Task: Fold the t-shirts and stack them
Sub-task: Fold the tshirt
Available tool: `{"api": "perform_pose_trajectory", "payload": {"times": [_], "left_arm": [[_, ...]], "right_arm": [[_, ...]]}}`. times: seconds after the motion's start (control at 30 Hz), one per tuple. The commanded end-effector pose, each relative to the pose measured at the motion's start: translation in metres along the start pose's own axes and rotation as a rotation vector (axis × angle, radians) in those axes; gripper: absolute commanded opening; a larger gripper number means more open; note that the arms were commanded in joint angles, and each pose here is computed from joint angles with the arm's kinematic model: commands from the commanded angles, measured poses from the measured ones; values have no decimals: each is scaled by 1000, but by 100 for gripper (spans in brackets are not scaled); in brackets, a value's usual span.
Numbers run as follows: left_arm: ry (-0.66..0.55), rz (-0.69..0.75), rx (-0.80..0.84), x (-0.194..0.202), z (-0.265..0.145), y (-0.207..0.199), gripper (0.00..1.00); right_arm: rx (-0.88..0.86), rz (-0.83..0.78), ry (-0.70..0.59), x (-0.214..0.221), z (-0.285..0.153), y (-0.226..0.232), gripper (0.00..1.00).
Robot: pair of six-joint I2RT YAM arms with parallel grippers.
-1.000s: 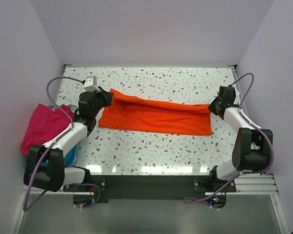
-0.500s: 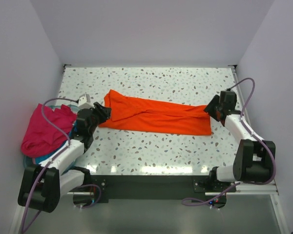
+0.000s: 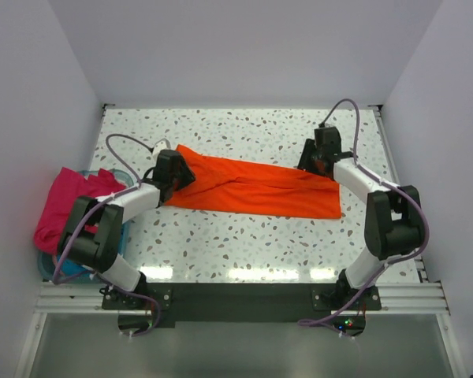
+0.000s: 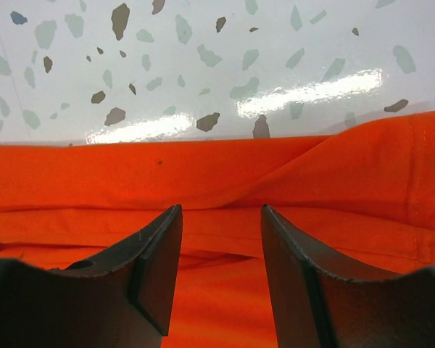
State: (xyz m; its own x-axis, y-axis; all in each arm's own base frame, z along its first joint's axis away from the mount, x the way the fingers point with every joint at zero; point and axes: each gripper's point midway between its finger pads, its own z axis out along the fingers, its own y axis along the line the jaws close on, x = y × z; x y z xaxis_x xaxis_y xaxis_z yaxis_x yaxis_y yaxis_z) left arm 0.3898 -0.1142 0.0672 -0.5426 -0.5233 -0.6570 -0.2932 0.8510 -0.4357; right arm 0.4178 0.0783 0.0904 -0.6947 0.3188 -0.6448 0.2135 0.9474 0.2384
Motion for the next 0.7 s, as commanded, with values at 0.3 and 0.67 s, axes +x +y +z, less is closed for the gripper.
{"api": "perform_pose_trajectory", "payload": {"times": [0.3,0.67], "left_arm": [[39,108,93,7,29,-60,63],[87,315,159,13,59,-107,61]], "right_arm": [[40,-95,22,3,19,10,51],[71,-82,18,13,13,-1,50]]}}
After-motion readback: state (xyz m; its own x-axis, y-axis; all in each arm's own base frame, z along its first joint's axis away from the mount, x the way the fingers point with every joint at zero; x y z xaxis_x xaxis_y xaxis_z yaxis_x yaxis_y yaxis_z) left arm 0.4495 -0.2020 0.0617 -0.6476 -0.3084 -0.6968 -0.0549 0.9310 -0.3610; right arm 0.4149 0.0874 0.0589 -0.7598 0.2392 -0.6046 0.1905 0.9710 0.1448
